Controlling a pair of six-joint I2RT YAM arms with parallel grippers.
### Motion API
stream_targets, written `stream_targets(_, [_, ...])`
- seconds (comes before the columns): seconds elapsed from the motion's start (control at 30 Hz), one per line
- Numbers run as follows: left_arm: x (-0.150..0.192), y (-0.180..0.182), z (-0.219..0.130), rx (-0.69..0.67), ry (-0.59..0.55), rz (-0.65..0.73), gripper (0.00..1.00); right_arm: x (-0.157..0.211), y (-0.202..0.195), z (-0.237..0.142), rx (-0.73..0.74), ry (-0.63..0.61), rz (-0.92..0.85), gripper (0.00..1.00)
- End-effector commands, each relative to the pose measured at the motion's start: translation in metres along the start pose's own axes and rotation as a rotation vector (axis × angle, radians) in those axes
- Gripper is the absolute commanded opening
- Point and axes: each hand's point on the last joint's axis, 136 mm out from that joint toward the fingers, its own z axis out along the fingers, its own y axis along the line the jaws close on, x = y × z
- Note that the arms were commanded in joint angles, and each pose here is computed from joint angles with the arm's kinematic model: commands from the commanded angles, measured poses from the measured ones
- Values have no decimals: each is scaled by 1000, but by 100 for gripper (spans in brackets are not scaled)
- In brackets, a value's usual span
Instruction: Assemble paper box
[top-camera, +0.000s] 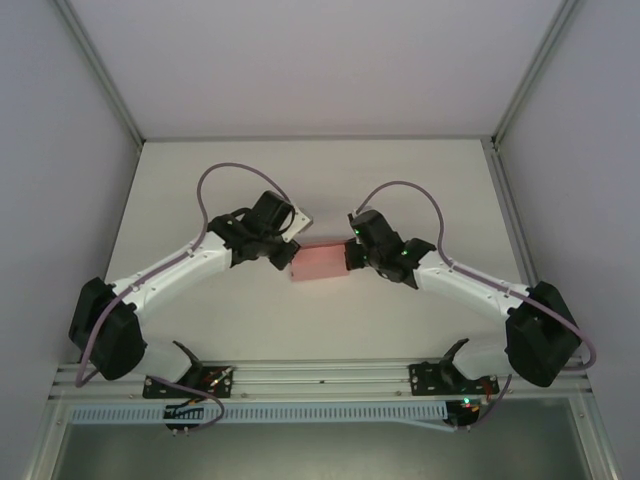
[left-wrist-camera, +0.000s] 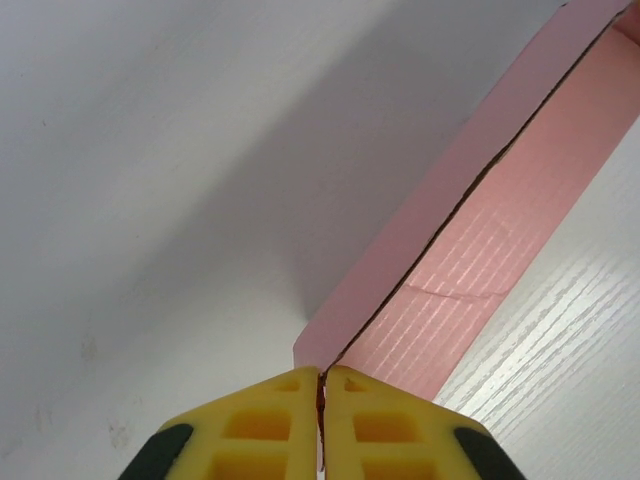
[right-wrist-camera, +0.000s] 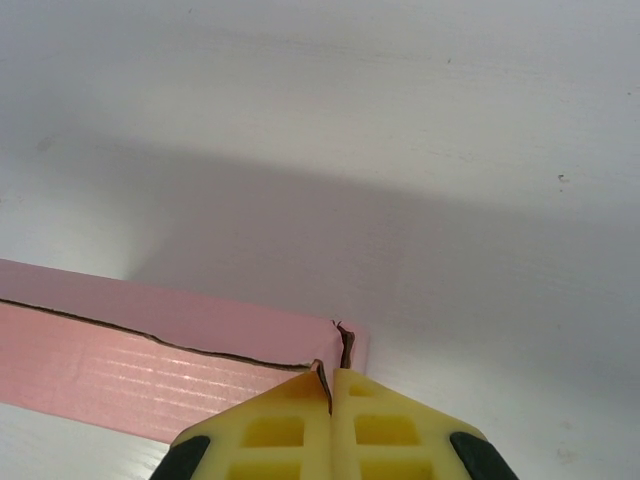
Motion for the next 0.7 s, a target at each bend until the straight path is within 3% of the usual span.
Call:
stream_targets(0.0, [4,-4,5,9,34,-51,6,30,-12,4,79,116,-27,3])
stream_targets(0.1, [9,-5,7,5,52,-74,0,29,-12,2,86,110,-31,3])
stream_targets(0.23, [4,-5,5,5,39,-162,0,29,-13,0,117,108,-31,3])
stream_targets(0.47, [-4,-2,2,53,57,-491,0,34,-7,0,146,107,22,1])
stream_targets(0.67, [-2,-2,9,150,73,-684,0,37,-2,0,153,98,73,1])
